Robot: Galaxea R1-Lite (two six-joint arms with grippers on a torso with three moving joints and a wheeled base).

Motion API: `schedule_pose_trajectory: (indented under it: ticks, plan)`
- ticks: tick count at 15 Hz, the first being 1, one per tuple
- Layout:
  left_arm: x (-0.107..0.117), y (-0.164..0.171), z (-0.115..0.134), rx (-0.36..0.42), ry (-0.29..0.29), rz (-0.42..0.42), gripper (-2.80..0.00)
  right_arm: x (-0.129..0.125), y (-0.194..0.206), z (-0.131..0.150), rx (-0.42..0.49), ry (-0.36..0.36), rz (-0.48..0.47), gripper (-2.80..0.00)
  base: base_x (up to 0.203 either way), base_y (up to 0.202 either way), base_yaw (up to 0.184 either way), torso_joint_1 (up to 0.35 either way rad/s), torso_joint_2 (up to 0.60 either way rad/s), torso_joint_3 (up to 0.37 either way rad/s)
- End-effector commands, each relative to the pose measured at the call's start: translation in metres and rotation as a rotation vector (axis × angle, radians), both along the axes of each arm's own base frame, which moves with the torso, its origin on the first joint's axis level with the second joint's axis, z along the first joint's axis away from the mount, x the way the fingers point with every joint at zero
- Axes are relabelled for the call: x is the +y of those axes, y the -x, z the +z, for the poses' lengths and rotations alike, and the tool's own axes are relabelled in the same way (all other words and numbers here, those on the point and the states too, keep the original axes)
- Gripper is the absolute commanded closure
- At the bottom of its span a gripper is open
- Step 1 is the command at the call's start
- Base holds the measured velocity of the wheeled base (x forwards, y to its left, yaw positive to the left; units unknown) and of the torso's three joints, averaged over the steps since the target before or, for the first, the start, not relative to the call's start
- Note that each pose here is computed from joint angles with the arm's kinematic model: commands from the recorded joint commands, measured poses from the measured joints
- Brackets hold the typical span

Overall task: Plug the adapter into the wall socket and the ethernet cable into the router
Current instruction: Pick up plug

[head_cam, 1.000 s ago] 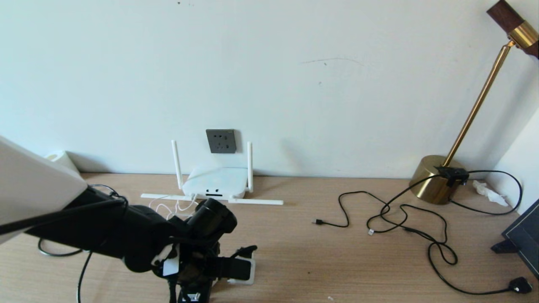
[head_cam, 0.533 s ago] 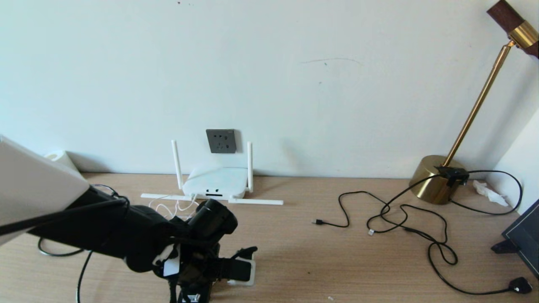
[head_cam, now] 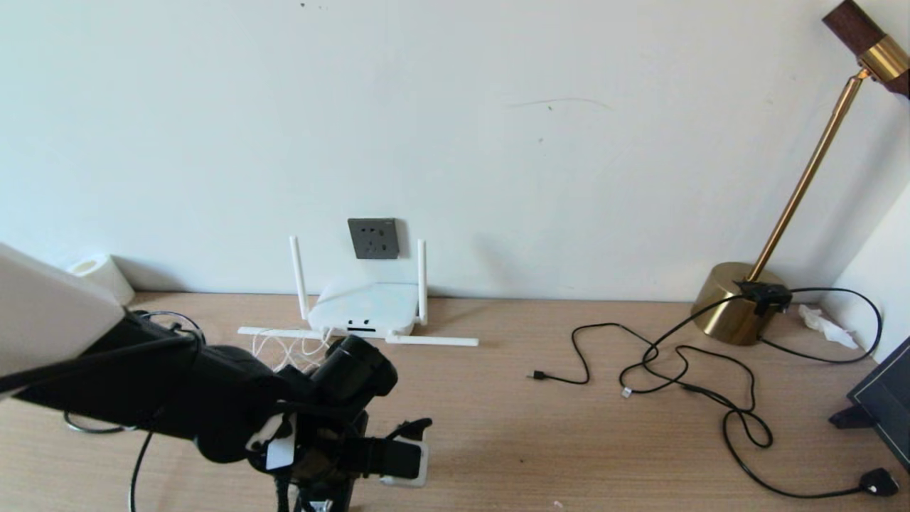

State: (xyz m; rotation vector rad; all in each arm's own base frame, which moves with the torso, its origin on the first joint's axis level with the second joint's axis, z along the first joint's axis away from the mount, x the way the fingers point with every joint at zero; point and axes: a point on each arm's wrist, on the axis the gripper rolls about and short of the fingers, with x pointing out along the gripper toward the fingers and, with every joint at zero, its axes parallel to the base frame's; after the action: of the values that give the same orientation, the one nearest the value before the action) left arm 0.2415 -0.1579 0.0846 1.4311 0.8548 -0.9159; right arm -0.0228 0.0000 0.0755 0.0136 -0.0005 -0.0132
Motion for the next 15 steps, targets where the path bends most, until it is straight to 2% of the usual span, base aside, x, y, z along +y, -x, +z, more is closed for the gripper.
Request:
schedule_pose_trajectory:
  ticks: [1,5,8,9,10,11,13,15]
  plan:
    - [0.001,0.003,0.009,-0.025,0.013,-0.007,0.00,0.000,0.000,0.000,0.001,0.000,-0.001,-2.80,0.000,0.000,0.000,0.000,0.00,0.000]
    - [0.013,0.017,0.025,-0.045,0.029,-0.004,0.00,0.000,0.000,0.000,0.001,0.000,-0.001,-2.80,0.000,0.000,0.000,0.000,0.00,0.000]
    - [0.045,0.019,0.029,-0.036,0.033,0.093,0.00,0.000,0.000,0.000,0.000,0.000,-0.001,-2.80,0.000,0.000,0.000,0.000,0.00,0.000]
    - [0.055,0.020,0.028,-0.008,0.064,0.112,0.00,0.000,0.000,0.000,0.000,0.000,-0.001,-2.80,0.000,0.000,0.000,0.000,0.00,0.000]
    - [0.062,0.021,0.028,0.032,0.139,0.082,0.00,0.000,0.000,0.000,0.000,0.000,-0.001,-2.80,0.000,0.000,0.000,0.000,0.00,0.000]
    - [0.070,0.020,0.032,0.040,0.177,0.009,0.00,0.000,0.000,0.000,-0.001,0.000,-0.001,-2.80,0.000,0.000,0.000,0.000,0.00,0.000]
    - [0.084,0.006,0.041,-0.008,0.166,-0.182,0.00,0.000,0.000,0.000,-0.001,0.000,-0.001,-2.80,0.000,0.000,0.000,0.000,0.00,0.000]
    - [0.095,-0.017,0.047,-0.071,0.101,-0.390,0.00,0.000,0.000,0.000,0.001,0.000,-0.001,-2.80,0.000,0.000,0.000,0.000,0.00,0.000]
